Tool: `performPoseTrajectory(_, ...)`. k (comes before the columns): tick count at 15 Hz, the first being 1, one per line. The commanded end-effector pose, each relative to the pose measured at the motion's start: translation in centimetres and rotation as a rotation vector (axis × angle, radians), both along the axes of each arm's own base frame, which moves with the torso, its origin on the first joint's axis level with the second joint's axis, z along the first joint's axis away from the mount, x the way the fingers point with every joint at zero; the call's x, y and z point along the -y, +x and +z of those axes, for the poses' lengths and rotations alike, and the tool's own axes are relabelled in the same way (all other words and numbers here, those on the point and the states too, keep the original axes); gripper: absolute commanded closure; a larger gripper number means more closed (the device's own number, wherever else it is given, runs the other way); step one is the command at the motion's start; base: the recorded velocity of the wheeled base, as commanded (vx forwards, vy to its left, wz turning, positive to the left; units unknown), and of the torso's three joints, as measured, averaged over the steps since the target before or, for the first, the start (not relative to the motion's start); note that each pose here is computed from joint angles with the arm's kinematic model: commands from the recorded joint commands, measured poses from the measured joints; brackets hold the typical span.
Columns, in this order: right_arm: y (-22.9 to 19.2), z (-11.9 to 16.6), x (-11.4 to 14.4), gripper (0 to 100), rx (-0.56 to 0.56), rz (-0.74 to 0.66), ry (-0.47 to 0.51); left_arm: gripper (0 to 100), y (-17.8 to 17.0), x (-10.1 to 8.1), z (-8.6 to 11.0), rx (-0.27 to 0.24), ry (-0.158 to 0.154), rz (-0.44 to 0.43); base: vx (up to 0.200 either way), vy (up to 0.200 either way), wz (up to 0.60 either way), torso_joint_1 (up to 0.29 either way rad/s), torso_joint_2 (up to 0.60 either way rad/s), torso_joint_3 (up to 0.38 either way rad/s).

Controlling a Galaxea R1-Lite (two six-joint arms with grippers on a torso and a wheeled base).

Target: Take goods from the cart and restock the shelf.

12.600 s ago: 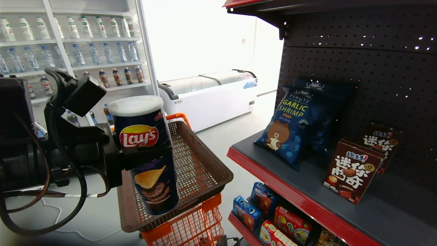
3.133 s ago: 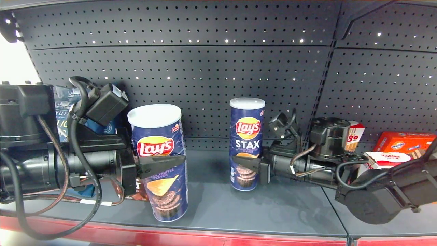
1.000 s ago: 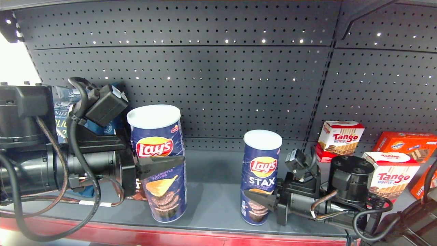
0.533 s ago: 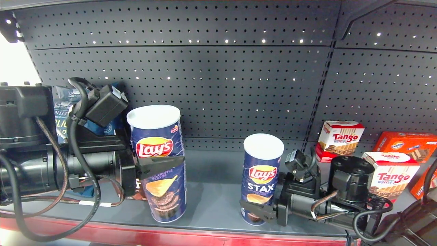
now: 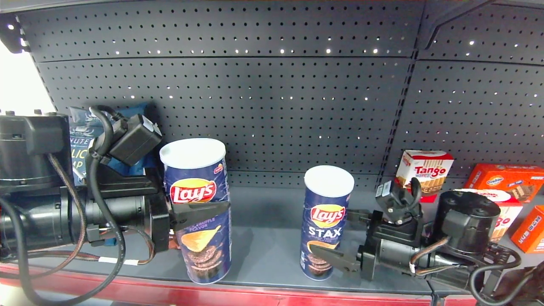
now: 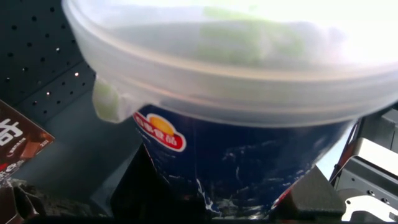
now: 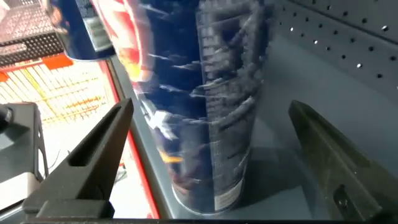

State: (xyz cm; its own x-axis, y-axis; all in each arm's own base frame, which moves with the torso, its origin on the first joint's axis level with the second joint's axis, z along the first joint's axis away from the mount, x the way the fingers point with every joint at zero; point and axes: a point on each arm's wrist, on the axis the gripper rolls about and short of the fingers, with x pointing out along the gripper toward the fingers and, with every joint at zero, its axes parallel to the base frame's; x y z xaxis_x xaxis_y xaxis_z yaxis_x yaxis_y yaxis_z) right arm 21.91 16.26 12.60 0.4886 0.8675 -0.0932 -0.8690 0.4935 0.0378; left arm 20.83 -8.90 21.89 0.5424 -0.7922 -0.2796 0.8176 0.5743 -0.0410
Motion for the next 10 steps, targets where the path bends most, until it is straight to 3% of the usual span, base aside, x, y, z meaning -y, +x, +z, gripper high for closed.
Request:
performPoseTrajectory(1, -1.2, 2.1, 0.9, 0, 0.064, -0.002, 0.042, 100, 0.0, 0.0, 0.0, -0.001, 0.0, 0.0, 0.0, 0.0, 0.0, 0.0, 0.0, 0.0)
performPoseTrajectory(10, -4.0, 3.8, 4.0, 0, 0.118, -0.036, 0.076, 100, -0.5, -0.2, -0.5, -0.014, 0.005, 0.0, 0.0, 0.0, 0.0, 0.0, 0.0, 0.0)
